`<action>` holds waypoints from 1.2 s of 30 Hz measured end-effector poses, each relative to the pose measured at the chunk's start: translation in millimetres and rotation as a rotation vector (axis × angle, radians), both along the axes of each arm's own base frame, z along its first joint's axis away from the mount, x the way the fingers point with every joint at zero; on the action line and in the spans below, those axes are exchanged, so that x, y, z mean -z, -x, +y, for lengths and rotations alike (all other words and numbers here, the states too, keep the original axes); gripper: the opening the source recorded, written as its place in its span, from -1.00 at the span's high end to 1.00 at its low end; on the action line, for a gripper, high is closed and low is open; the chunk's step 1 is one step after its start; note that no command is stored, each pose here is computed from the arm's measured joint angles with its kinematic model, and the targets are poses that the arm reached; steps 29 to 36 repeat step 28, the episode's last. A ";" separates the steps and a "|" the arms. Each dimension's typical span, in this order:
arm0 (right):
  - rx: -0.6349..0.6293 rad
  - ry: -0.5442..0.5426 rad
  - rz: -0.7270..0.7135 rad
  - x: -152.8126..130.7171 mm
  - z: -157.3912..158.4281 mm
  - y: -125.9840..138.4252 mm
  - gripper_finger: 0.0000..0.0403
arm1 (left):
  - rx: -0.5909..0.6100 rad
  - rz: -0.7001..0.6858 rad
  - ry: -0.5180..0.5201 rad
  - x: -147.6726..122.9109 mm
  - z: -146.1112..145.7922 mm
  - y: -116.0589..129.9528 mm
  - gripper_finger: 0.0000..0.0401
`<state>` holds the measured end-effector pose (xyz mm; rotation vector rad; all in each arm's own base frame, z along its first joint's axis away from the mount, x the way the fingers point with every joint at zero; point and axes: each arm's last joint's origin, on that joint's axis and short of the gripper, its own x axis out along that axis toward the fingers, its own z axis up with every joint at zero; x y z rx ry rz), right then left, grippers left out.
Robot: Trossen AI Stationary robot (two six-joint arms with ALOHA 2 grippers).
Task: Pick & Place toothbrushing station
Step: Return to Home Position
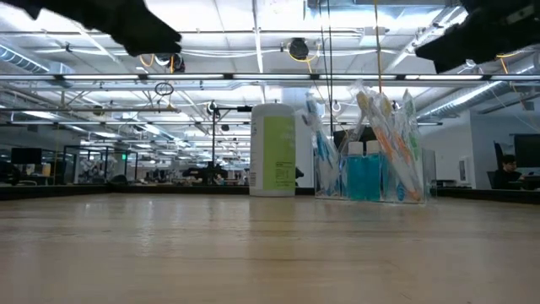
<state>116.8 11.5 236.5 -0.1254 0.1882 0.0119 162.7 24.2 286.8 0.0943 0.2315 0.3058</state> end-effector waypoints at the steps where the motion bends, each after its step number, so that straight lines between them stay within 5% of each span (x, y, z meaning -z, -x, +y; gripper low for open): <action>1: 0.002 -0.009 -0.012 3.9 -0.5 4.1 1.00 | 0.025 -0.036 -0.009 3.4 -1.8 6.9 -0.21; 11: -0.045 -0.094 -0.169 28.9 -2.0 26.7 1.00 | 0.260 -0.218 -0.110 44.8 -13.9 56.1 -0.21; 20: -0.099 -0.108 -0.210 39.1 -0.8 29.4 1.00 | 0.271 -0.290 -0.107 58.7 -16.9 80.1 -0.21; 36: -0.093 -0.112 -0.179 54.8 -0.3 24.8 1.00 | 0.302 -0.249 -0.056 85.7 -17.4 75.7 -0.21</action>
